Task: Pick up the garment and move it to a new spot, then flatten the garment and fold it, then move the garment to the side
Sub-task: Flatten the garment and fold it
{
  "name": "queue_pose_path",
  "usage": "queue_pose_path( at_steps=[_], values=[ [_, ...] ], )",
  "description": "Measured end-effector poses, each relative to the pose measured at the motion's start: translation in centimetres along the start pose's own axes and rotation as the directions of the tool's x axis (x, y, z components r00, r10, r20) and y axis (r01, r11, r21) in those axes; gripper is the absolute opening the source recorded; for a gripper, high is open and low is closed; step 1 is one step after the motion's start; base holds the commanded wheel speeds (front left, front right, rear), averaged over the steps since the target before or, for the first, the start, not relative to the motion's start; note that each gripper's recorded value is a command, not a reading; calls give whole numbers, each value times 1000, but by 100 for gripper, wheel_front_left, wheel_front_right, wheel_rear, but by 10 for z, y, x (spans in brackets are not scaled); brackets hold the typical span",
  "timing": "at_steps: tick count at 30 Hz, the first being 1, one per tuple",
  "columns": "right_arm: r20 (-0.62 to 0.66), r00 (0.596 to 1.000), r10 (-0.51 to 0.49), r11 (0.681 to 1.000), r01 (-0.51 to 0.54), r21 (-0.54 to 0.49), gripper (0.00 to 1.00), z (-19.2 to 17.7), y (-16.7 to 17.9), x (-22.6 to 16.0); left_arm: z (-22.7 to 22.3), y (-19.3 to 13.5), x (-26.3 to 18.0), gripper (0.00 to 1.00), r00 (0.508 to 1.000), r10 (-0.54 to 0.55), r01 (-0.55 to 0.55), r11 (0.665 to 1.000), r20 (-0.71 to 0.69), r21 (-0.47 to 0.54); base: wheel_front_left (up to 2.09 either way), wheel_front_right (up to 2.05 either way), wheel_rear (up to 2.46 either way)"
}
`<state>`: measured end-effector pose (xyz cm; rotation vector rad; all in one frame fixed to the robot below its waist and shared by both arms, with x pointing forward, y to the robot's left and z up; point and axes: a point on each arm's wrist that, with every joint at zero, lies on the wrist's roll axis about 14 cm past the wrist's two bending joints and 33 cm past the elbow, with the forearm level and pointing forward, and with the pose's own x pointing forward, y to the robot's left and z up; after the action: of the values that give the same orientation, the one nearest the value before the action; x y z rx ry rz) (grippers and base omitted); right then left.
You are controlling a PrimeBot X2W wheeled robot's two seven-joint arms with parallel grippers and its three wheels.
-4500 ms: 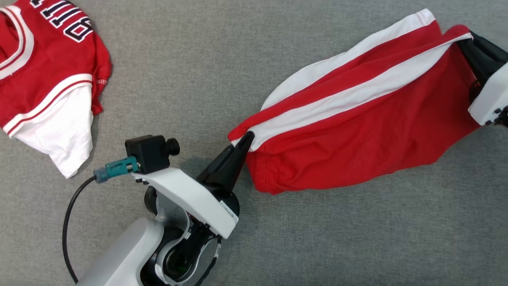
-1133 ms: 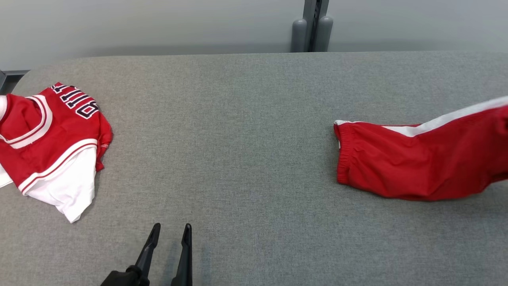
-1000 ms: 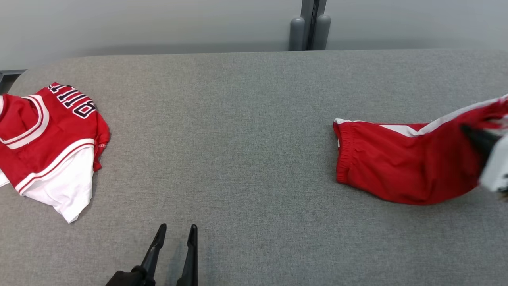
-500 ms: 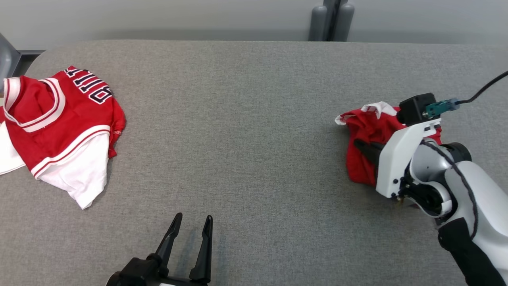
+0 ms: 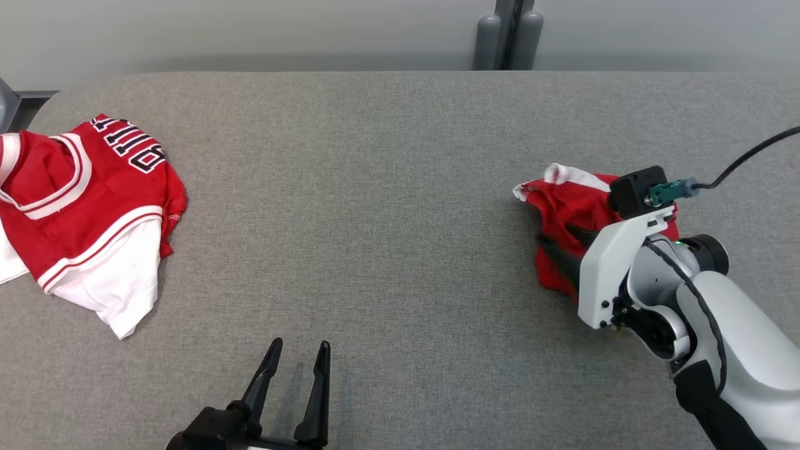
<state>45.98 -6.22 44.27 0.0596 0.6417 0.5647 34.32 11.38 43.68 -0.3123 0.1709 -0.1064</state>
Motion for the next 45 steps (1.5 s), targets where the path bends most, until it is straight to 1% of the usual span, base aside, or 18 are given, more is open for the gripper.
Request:
queue_pose_path(
  at_steps=[3,6,9,11,13,14,16,17,19,21,24,26,27,29,30,32,36,45],
  values=[
    [56,998,21,999,-19,-26,100,5,11,-9,3,0,-1,100,1000,-2,2,1000,9,3,0,0,0],
    [144,989,34,998,-27,-53,100,17,17,-26,4,2,-5,100,1000,3,-3,1000,13,7,0,0,0],
    [246,969,28,997,-10,-72,100,26,16,-51,7,5,-9,100,1000,12,-12,1000,24,12,0,0,0],
    [328,945,-1,997,27,-75,100,32,9,-71,10,6,-12,100,999,14,-14,1000,34,16,0,0,0],
    [406,911,-65,992,105,-77,100,33,-9,-93,13,6,-15,100,999,14,-15,1000,45,18,0,0,0],
    [441,893,-92,988,138,-73,100,32,-15,-104,14,7,-18,100,999,18,-19,1000,51,19,0,0,0],
    [515,841,-164,979,202,-19,100,26,-32,-127,18,8,-21,100,998,24,-25,1000,64,19,0,0,0],
    [539,816,-207,969,247,-2,100,20,-42,-138,19,8,-23,100,997,25,-26,999,69,20,0,0,0],
    [583,759,-290,934,356,1,100,7,-64,-163,24,8,-25,100,996,27,-29,999,86,23,0,0,0],
    [600,710,-368,900,435,38,100,-13,-82,-182,29,11,-28,100,994,39,-42,999,103,26,0,0,0],
    [573,677,-462,861,497,108,100,-47,-96,-195,34,15,-30,100,992,48,-52,998,119,29,0,0,0],
    [553,667,-500,834,542,100,100,-60,-104,-202,37,18,-31,100,990,57,-62,997,130,38,0,0,0],
    [544,660,-518,823,559,105,100,-64,-108,-204,38,20,-31,100,989,62,-68,997,131,41,0,0,0],
    [564,619,-546,803,578,144,100,-61,-109,-212,38,24,-33,100,988,74,-81,996,134,48,0,0,0],
    [566,610,-555,795,588,146,100,-62,-109,-215,38,26,-34,100,988,77,-84,995,135,52,0,0,0],
    [554,603,-574,784,599,161,100,-70,-107,-217,37,29,-35,100,988,82,-90,994,131,60,0,0,0],
    [546,599,-586,780,601,177,100,-78,-100,-217,37,29,-37,100,988,77,-87,993,133,76,0,0,0],
    [577,600,-553,797,582,159,100,-66,-90,-213,35,36,-43,100,988,90,-103,990,128,95,0,0,0]
  ],
)
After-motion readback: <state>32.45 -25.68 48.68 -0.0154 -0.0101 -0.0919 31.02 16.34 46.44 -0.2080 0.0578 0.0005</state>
